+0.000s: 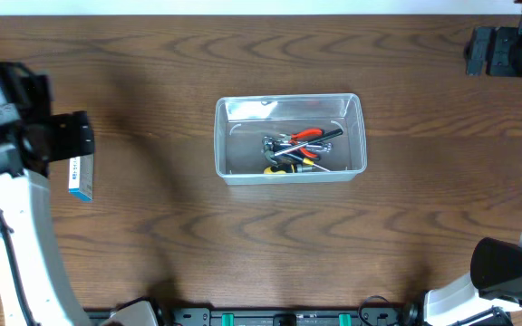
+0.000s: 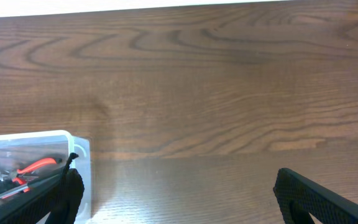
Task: Pack container
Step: 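Move the left gripper over the blue-white boxed package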
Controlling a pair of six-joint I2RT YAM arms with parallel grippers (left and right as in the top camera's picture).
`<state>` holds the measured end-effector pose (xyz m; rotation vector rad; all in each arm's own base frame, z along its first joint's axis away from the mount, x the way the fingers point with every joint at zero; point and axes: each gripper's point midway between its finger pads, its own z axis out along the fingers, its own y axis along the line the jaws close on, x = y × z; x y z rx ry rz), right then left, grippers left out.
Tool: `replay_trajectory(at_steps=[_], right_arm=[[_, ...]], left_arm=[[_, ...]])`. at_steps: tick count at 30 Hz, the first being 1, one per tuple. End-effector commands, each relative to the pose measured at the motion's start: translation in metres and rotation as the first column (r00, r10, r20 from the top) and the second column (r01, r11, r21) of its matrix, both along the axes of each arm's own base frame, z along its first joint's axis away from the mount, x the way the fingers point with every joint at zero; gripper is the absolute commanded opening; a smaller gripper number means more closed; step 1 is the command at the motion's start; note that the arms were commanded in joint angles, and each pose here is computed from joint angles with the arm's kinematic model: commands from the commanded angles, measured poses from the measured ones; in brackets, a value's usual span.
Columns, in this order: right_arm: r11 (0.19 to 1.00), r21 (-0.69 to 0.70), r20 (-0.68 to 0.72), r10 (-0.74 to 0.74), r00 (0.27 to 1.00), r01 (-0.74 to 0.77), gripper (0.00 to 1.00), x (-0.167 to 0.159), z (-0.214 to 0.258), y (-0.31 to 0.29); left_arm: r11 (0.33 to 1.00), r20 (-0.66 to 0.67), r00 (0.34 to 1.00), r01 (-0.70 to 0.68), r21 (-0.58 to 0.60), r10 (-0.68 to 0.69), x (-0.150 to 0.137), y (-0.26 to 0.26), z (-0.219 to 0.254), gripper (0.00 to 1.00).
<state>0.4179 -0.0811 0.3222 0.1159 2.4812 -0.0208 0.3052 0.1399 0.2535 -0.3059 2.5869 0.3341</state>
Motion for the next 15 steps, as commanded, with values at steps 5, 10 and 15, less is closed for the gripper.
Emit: replay_trajectory(at_steps=[5,10,15], right_arm=[[1.0,0.016,-0.027,-0.01,1.0,0.01,0.99,-0.002,-0.007,-0.001],[1.0,0.018,-0.034,-0.01,0.999,0.01,0.99,-0.004,-0.008,0.0],[1.0,0.017,-0.033,-0.009,0.999,0.01,0.99,-0.004,-0.008,0.0]], left_arm=[[0.985,-0.115,0.988,-0.113,-0.127,0.099,0.016,0.035,-0.062,0.98],[0.978,-0.218,0.972,-0.128,-0.166,0.091,0.03,0.043,-0.111,0.98],[0.975,-0.325,0.945,-0.105,-0.198,0.036,0.034,0.044,-0.157,0.98]])
